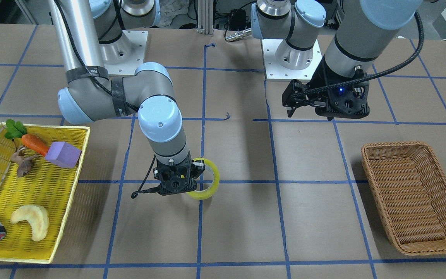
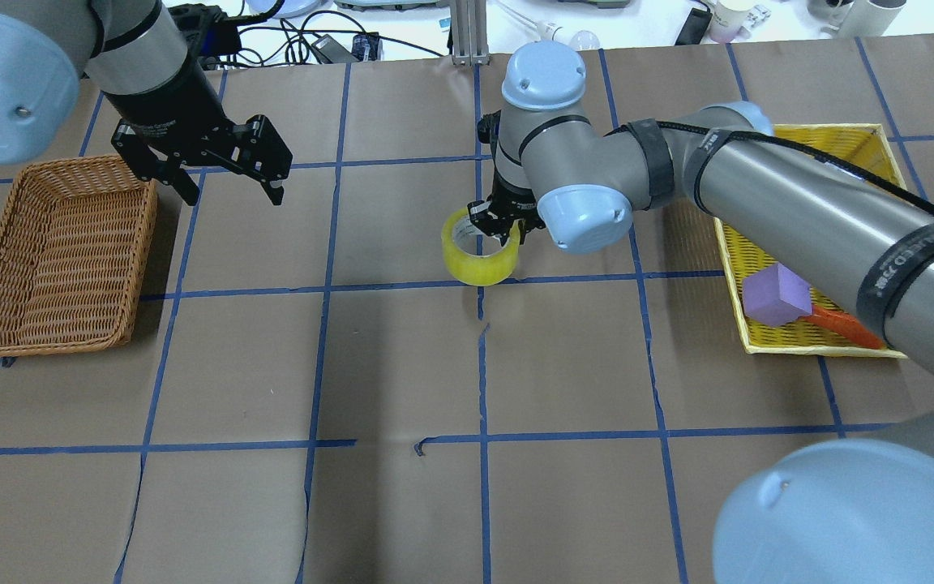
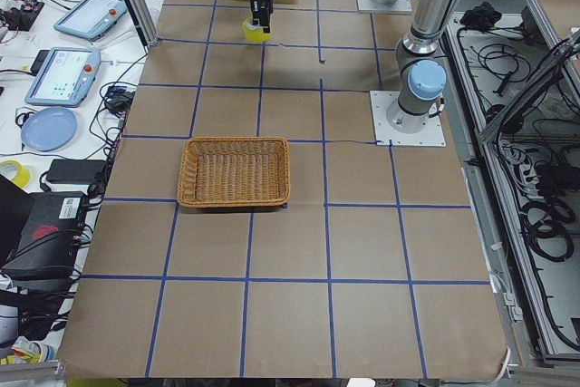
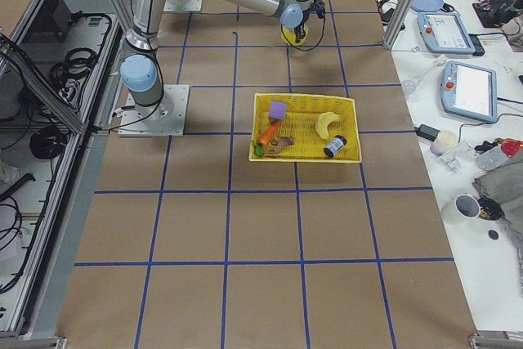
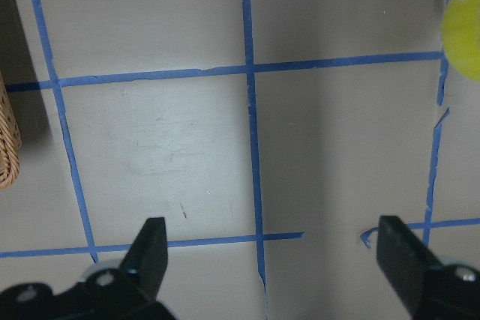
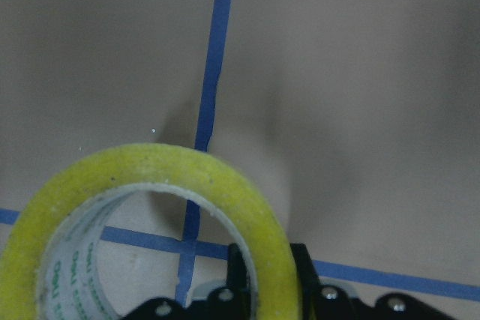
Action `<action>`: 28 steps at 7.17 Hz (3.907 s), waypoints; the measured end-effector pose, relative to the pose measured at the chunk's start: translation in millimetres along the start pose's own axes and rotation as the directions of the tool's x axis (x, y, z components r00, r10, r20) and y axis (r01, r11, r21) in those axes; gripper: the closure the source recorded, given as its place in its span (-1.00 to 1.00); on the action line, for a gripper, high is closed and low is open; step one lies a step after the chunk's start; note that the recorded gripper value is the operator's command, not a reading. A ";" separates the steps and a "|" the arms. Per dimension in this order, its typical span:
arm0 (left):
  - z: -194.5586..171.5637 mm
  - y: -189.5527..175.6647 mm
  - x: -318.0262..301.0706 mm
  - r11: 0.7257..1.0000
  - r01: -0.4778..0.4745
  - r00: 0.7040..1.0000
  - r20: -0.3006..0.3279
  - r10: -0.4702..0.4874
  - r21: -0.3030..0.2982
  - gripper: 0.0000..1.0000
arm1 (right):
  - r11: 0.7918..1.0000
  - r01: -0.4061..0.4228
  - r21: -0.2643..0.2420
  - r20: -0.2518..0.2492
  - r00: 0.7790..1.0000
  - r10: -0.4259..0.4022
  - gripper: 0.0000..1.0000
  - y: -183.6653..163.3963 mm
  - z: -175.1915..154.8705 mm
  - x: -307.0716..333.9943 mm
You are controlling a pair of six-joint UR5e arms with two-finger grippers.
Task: Transfer tape with both arms
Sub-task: 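Carry the tape roll to the table center and lower it, then release the tape and raise the right gripper back toward the tray, then reach the left gripper to the tape roll and grasp its rim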
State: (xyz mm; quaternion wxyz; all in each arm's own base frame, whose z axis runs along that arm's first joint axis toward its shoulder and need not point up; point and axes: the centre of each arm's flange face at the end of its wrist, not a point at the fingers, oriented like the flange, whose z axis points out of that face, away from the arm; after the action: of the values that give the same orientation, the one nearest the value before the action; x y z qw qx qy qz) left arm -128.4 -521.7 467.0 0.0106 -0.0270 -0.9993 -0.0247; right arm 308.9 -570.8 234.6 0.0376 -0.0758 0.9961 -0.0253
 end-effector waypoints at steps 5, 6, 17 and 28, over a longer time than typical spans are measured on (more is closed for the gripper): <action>11.1 4.3 -0.4 1.000 0.000 1.000 0.002 0.000 -0.019 -1.00 | 1.000 0.008 0.026 -0.005 1.000 -0.008 1.00 16.7 31.8 -14.8; 11.1 4.4 -0.5 1.000 0.000 1.000 0.003 0.000 -0.018 -1.00 | 0.997 0.010 0.078 -0.006 1.000 -0.010 1.00 8.7 27.0 -15.6; 7.7 -4.6 8.0 1.000 -0.005 0.999 -0.048 0.006 0.026 -1.00 | 0.995 -0.055 0.077 -0.092 0.994 0.062 -1.00 -4.0 -122.6 35.4; 223.6 -118.7 144.9 0.973 -0.098 0.978 -0.158 0.132 0.210 -1.00 | 0.994 -0.102 0.039 -0.056 0.993 0.104 -1.00 81.4 -297.2 104.3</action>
State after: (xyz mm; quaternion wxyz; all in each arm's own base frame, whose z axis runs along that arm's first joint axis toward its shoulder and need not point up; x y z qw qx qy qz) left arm -283.9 -621.2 241.2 0.1005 -0.0815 -0.9887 0.0751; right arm 170.5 -493.1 518.6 0.0112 -0.0230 0.9987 -0.0435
